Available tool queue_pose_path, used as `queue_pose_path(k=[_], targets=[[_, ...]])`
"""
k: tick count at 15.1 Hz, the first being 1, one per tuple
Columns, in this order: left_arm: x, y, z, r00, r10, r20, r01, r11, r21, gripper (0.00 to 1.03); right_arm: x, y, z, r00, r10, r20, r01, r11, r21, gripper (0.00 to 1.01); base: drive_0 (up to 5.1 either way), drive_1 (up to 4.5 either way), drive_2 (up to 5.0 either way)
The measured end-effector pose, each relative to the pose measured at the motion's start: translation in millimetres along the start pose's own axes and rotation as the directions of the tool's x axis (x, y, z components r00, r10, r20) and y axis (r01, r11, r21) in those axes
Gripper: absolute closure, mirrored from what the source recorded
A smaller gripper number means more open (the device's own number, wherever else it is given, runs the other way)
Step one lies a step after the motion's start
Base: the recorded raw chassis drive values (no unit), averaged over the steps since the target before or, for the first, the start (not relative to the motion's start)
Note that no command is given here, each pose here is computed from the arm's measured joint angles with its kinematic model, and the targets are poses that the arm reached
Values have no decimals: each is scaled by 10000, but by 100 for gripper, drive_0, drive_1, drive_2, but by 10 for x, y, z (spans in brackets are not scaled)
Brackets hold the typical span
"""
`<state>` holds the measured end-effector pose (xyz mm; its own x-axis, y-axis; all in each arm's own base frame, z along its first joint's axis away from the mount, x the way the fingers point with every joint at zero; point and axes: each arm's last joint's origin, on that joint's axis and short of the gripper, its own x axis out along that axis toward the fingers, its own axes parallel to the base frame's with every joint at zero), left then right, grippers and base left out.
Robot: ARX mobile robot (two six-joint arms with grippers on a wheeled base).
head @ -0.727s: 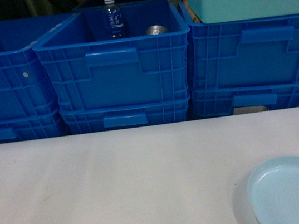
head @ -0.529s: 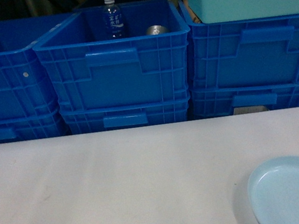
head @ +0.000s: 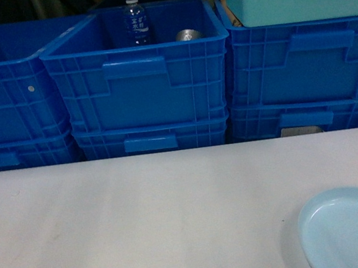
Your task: Place blue tray on left shelf second layer neatly
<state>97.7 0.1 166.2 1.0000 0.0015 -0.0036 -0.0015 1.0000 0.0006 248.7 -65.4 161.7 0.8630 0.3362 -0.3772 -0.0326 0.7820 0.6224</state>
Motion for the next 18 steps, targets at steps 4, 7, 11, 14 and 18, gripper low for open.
queue_pose_path(k=[4, 7, 11, 14, 18], targets=[[0, 0, 0, 10000, -4, -4, 4, 10000, 0, 5, 165, -223, -254, 9959, -536, -722, 624, 9901, 1258, 3, 0, 0, 0], [0, 0, 0, 10000, -4, -4, 4, 10000, -4, 5, 95, -469, -432, 9848, -1404, -1025, 1564, 9728, 1706, 3, 0, 0, 0], [0, 0, 0, 10000, -4, -4, 4, 10000, 0, 5, 43, -660, -598, 9739, -1878, -1272, 2045, 9696, 1342, 3, 0, 0, 0], [0, 0, 0, 10000, -4, -4, 4, 10000, -4, 5, 141, -738, -786, 9667, -1980, -1620, 2193, 9674, 1266, 3, 0, 0, 0], [0, 0, 0, 10000, -4, -4, 4, 10000, 0, 5, 302, -618, -969, 9647, -1938, -1784, 2139, 9716, 1013, 3, 0, 0, 0]])
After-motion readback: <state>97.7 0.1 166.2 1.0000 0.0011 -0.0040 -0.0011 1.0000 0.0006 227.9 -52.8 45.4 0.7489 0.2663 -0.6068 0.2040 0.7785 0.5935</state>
